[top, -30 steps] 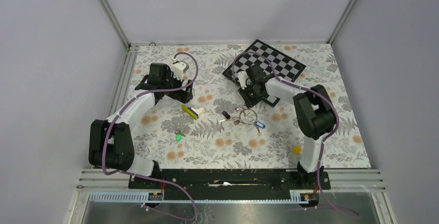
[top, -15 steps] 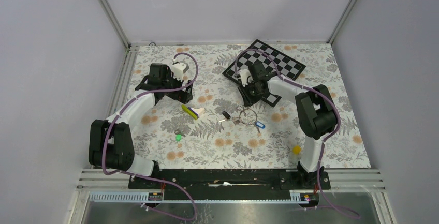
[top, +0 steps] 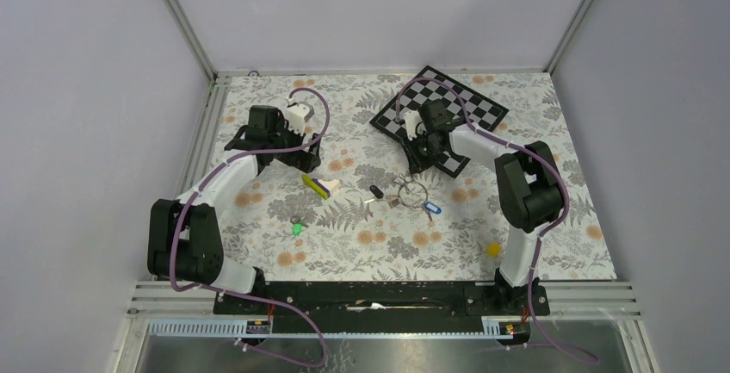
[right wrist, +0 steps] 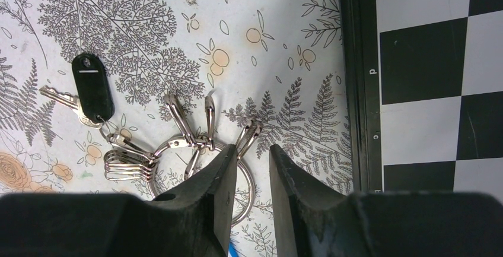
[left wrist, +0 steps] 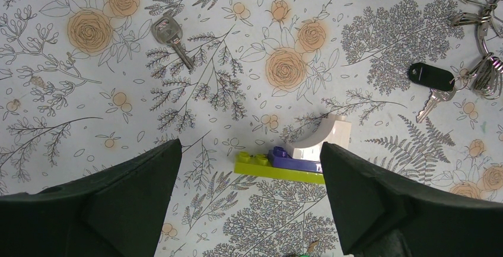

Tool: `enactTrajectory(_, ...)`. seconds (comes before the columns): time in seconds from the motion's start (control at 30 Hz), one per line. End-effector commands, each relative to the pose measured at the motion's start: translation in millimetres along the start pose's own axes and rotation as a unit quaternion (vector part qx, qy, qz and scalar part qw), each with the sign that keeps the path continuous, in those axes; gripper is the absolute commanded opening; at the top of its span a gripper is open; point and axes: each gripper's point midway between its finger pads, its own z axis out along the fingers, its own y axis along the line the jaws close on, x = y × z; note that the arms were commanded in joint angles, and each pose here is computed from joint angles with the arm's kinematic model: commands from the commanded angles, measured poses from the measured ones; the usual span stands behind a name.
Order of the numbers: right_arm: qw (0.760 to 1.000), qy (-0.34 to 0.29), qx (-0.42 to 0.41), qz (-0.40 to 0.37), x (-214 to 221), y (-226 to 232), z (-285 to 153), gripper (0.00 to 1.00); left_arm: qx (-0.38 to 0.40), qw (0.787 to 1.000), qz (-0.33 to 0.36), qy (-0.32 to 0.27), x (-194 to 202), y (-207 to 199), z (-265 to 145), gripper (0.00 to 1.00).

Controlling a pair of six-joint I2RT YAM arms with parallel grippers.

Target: Put the keys on the keyring

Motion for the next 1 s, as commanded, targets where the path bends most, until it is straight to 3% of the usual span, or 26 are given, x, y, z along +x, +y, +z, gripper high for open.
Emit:
enactTrajectory(0.0,1.000,-0.022,-0.004,0.000,-17,2,-8,0.33,-0.006,1.000,0.011,-0.023,-12,1,-2,0.99)
enactTrajectory(0.97,1.000,0.016,0.004,0.013,15,-1,15,0.31,0.002,1.000,0.009,-0.021,-10,-1,0,0.99)
